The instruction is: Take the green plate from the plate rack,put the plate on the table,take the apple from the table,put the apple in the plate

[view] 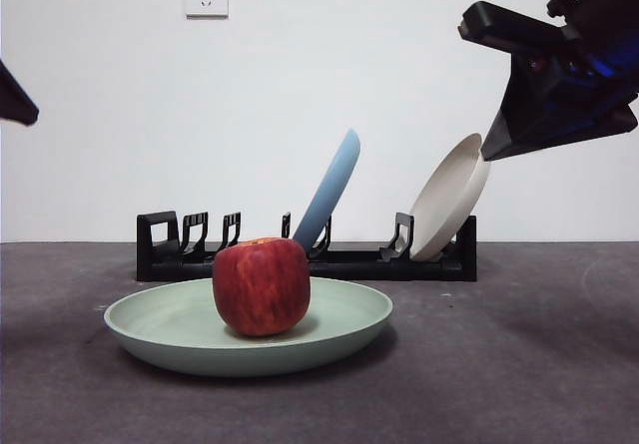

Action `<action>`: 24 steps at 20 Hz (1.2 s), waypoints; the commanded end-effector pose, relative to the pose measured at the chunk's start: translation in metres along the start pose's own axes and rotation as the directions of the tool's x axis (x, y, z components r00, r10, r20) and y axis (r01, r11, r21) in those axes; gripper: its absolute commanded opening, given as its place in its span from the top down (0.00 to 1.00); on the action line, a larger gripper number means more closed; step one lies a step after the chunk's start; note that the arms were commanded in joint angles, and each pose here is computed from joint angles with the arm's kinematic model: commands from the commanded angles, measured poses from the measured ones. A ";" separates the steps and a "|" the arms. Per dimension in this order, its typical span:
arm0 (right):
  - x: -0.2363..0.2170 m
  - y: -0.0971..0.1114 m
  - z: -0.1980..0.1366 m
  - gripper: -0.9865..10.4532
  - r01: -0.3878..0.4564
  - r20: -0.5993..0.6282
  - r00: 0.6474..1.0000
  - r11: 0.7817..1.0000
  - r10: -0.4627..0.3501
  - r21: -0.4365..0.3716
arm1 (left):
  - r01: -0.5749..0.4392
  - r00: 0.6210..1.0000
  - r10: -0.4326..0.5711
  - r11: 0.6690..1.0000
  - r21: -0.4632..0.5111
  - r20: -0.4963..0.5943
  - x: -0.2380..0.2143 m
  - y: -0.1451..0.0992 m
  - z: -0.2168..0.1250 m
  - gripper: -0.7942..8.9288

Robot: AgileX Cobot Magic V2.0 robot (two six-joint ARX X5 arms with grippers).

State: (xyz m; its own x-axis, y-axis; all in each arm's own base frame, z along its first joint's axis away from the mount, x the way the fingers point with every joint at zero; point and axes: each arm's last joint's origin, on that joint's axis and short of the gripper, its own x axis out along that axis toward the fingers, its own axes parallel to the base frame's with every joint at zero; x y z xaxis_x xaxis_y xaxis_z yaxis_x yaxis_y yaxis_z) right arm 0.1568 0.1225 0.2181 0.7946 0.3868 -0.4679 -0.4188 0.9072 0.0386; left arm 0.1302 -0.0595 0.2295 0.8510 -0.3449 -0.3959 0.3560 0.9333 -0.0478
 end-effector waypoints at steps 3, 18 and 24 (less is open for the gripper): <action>0.000 0.000 -0.001 0.91 0.002 0.002 1.000 1.000 -0.002 0.010 | -0.002 1.000 0.003 1.000 -0.011 0.010 0.000 0.000 0.001 0.92; 0.000 0.000 -0.001 0.91 0.002 0.002 1.000 1.000 -0.002 0.010 | -0.289 0.920 0.300 0.954 -0.082 0.252 -0.052 0.033 -0.026 0.92; 0.000 0.000 -0.001 0.91 0.002 0.002 1.000 1.000 -0.002 0.010 | -0.337 0.894 0.348 0.937 -0.088 0.281 -0.026 0.042 -0.070 0.92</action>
State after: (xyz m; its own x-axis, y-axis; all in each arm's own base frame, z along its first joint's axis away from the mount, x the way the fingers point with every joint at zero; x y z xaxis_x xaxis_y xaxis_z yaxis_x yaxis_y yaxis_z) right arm 0.1568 0.1225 0.2181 0.7948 0.3864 -0.4679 -0.4172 0.9079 0.0412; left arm 0.0957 -0.0043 0.1753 0.9933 -0.0149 -0.1147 0.0144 0.9999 -0.0048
